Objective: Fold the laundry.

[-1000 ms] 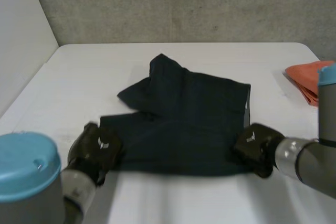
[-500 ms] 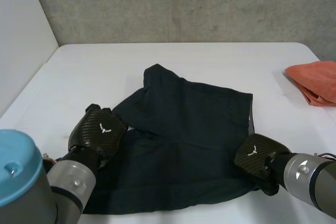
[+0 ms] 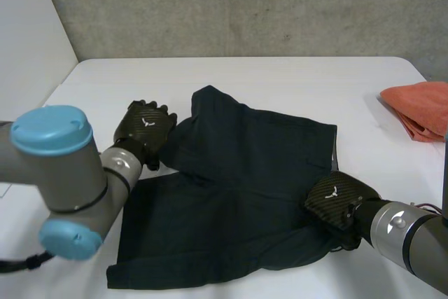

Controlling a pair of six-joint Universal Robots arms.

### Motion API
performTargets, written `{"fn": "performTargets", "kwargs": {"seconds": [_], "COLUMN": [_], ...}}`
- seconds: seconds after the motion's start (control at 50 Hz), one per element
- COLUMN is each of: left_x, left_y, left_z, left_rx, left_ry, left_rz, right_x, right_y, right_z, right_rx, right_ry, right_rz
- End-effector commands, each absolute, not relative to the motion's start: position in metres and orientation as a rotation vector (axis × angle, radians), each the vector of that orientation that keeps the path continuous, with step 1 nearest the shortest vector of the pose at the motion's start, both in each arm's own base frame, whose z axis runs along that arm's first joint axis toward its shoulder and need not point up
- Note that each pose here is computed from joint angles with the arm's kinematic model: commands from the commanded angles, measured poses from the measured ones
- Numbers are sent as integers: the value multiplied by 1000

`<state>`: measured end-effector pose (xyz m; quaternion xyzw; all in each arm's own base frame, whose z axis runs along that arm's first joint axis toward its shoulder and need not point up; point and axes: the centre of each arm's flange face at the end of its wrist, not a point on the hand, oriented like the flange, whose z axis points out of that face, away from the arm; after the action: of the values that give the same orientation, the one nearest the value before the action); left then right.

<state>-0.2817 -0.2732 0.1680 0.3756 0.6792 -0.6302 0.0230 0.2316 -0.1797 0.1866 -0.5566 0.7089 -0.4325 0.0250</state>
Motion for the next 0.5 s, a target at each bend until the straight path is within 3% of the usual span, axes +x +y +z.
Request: {"fn": "performTargets", "kwargs": {"seconds": [0.02,0.32,0.5], "left_x": [-287,-281,-277], "left_y": [-303,-324,-309], "left_z": [137,121,124], "left_rx": [1209,1114,922], "left_ry": [2157,2163,2114], "left_rz": [-1916,-1846,-1723], "right_x": [231,230,230], "right_y": [-184,-189,-192], "right_z": [186,184,184], "right_rx": [-1703,-1676,-1654], "right_ry": [2197,2208,2218], "right_rz": [-1365,-1387,-1396]}}
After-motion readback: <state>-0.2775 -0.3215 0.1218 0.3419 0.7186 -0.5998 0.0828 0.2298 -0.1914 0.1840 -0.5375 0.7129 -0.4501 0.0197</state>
